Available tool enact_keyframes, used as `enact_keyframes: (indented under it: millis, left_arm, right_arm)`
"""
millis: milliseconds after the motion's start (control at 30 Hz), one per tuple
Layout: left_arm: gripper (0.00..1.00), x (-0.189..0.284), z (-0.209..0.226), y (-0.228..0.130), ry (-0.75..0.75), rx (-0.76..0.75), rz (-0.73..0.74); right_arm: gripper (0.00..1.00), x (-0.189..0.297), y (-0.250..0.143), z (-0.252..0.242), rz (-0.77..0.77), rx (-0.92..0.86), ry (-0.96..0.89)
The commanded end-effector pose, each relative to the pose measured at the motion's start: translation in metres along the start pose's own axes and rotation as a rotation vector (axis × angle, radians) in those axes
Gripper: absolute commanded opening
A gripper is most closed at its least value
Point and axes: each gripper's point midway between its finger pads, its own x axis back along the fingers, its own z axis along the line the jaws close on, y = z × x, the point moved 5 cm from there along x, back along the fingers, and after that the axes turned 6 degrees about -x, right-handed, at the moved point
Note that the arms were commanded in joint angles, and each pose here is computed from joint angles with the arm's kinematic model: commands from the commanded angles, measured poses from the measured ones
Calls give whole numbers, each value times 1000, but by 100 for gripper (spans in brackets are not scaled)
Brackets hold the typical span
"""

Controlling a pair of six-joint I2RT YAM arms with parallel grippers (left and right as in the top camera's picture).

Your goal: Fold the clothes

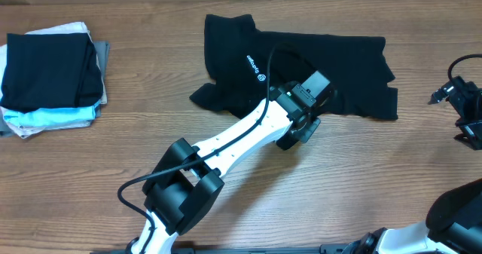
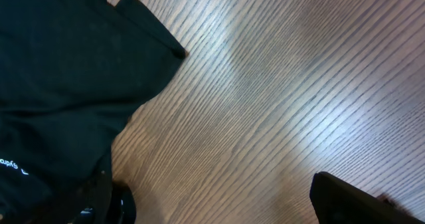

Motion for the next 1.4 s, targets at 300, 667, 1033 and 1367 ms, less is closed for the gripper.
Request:
enact_keyframes:
  millis: [300,667,1033,1367]
  left_arm:
    - [14,-66,-28,8,-36,-85,-47]
    - [84,17,-9,54,152,-64,-232]
    - [82,44,-4,5,150,-62,-7]
    - [74,-9,-28,-27,51,-8,187]
  right_arm:
    - [100,10,1,2,-33,1,17]
    - [100,10,1,2,-33,1,17]
    - [100,10,1,2,-33,1,17]
    - [100,10,1,2,-33,1,17]
